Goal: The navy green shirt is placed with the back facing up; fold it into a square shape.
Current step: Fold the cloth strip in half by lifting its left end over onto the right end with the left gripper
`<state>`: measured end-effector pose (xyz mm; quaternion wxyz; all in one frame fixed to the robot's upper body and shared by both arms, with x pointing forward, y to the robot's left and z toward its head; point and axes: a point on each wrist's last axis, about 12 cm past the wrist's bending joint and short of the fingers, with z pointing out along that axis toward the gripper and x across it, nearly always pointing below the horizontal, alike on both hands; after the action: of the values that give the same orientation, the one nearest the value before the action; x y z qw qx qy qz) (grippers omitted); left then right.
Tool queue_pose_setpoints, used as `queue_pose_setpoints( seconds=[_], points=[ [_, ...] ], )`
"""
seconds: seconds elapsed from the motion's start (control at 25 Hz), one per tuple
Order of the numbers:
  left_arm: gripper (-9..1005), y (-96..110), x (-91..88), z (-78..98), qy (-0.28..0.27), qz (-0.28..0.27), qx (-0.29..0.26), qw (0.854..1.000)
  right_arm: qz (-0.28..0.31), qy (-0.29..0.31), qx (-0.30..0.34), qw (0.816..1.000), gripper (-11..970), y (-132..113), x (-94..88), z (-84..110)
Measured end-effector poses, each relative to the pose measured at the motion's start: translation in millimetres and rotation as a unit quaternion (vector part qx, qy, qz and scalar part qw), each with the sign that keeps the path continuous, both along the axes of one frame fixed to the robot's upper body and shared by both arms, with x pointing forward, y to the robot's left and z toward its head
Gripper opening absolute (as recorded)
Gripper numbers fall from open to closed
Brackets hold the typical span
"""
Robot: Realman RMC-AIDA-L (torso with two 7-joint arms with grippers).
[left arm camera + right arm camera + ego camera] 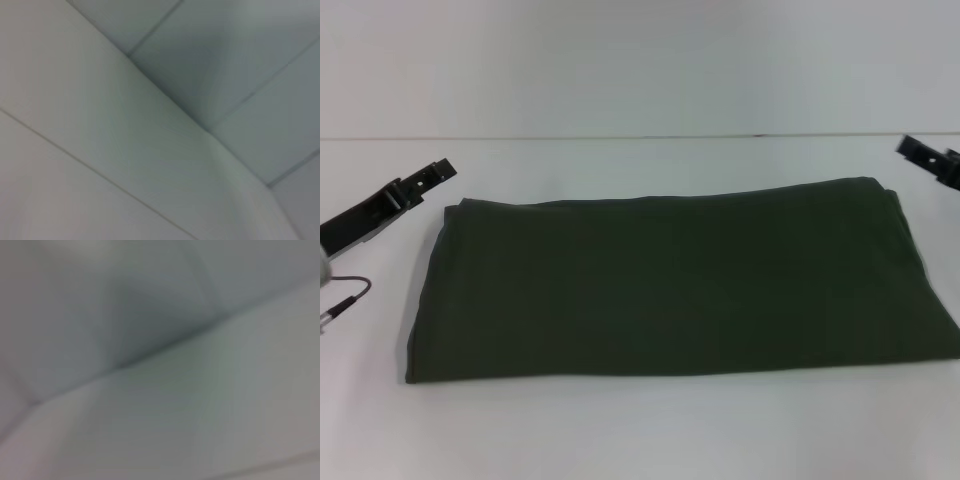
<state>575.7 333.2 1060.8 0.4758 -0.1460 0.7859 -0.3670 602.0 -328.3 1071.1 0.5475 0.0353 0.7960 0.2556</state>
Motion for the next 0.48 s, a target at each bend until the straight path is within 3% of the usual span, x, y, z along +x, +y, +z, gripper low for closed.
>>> queue_pose_setpoints(
  seconds=[0.12,0.16,0.28,0.4,0.44,0.48],
  points=[
    [680,6.4,-15.4,8.2,0.015,-0.056,-0.036,0.998,0.126,-0.084,-0.03,0.988,805,16.1,-21.4,7.6],
    [726,8.2,-20.6,10.5,0.024,-0.075,-0.043,0.996,0.199,-0.118,-0.056,0.971,821,26.7,-33.8,9.0],
    [864,18.0,-39.4,15.9,0.071,-0.111,-0.07,0.989,0.27,-0.134,-0.083,0.95,870,38.2,-44.2,7.2],
    [879,31.5,-55.0,17.9,0.114,-0.109,-0.085,0.984,0.358,-0.143,-0.121,0.915,870,53.9,-56.6,1.2],
    [880,41.4,-66.0,17.3,0.157,-0.097,-0.096,0.978,0.383,-0.144,-0.133,0.903,870,58.8,-60.3,-1.7],
    [880,41.4,-66.0,17.3,0.157,-0.097,-0.096,0.978,0.402,-0.144,-0.144,0.893,870,62.6,-63.3,-4.8]
  ],
)
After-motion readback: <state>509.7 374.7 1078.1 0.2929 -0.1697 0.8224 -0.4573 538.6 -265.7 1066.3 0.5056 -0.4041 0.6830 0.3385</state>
